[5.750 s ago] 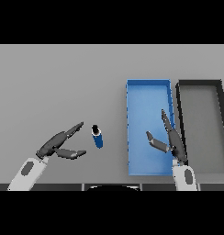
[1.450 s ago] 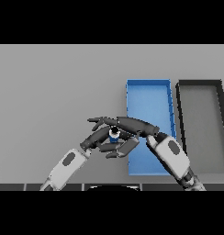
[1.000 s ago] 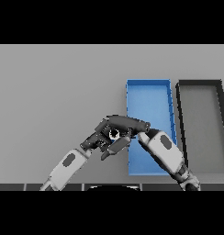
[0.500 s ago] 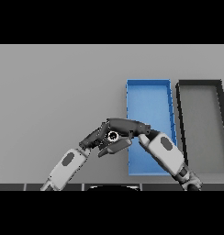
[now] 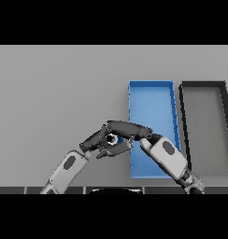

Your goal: Pick up the blue pipe and place it into the blue bin.

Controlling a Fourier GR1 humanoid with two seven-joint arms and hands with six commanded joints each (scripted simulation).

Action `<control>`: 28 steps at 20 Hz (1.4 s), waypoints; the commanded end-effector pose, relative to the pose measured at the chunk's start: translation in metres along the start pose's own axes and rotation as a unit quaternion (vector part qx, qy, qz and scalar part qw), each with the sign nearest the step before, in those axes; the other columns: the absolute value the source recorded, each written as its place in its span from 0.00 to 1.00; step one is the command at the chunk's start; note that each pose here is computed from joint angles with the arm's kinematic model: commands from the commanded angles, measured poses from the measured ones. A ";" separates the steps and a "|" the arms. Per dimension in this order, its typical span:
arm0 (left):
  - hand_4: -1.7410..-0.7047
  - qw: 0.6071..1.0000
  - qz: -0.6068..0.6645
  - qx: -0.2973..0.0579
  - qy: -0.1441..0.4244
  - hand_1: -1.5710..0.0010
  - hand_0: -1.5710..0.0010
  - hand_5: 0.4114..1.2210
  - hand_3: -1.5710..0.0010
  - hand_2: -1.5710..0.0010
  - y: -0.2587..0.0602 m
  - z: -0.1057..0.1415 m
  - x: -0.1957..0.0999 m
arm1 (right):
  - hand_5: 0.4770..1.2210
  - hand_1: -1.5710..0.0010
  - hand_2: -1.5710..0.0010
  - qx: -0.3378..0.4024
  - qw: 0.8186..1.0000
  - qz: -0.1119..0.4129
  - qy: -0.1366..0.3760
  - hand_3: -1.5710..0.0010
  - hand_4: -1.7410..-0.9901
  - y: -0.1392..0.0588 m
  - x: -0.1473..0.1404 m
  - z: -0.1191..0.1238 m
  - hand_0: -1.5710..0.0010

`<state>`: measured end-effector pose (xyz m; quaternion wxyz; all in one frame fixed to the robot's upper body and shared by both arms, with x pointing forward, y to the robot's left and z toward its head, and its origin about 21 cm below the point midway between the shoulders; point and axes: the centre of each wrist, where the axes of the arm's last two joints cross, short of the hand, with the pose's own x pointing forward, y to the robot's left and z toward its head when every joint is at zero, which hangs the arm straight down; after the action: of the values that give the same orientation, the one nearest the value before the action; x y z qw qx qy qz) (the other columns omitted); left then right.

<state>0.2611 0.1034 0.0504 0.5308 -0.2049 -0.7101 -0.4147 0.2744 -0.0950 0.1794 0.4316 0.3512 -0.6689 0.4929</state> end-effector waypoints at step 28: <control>0.82 0.996 0.042 0.019 0.076 1.00 1.00 0.09 1.00 1.00 0.000 0.015 0.002 | 1.00 0.00 0.00 -0.249 0.966 -0.070 -0.028 0.00 0.32 -0.144 0.106 0.017 0.00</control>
<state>0.2518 0.1150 0.0504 0.6044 -0.1924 -0.6656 -0.3933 0.3596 -0.1547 0.3263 0.5217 0.2920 -0.7551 0.2689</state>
